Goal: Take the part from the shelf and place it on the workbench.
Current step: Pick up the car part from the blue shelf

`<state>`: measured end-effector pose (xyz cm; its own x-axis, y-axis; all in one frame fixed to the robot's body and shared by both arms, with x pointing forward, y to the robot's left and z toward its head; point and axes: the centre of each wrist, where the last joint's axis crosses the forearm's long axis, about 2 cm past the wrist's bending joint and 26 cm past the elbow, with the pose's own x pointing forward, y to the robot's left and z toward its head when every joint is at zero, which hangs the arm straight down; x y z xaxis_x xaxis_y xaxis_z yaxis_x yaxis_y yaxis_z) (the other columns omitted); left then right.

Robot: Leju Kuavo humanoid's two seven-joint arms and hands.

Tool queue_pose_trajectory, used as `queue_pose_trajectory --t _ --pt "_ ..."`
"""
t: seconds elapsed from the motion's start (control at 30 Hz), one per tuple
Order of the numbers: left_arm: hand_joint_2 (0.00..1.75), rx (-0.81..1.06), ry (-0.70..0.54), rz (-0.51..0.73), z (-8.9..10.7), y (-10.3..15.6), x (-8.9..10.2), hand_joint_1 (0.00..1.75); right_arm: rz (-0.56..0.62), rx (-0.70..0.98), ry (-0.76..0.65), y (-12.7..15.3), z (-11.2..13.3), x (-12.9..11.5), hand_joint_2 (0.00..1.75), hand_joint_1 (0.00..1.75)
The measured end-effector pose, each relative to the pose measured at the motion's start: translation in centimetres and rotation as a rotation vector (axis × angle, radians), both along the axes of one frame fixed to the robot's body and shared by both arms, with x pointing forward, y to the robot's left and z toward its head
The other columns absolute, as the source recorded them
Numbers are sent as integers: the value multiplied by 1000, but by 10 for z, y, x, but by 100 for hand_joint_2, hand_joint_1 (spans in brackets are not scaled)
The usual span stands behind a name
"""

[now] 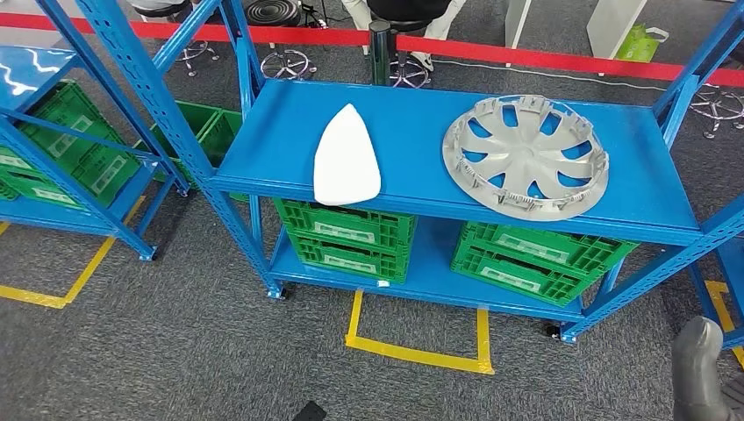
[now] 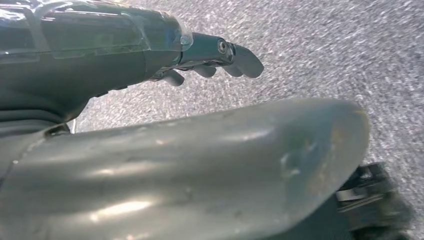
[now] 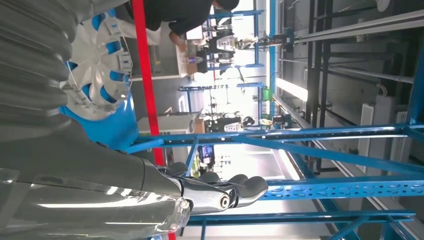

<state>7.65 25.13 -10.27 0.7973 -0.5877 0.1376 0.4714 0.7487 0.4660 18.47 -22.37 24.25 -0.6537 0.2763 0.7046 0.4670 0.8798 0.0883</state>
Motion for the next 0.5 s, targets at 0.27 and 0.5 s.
queue_pose_trajectory --t 0.27,0.5 --pt "0 -6 8 4 0 2 1 0 19 41 24 0 1 0 175 0" --pt "0 -9 13 10 0 1 1 0 48 59 87 1 -2 1 131 0"
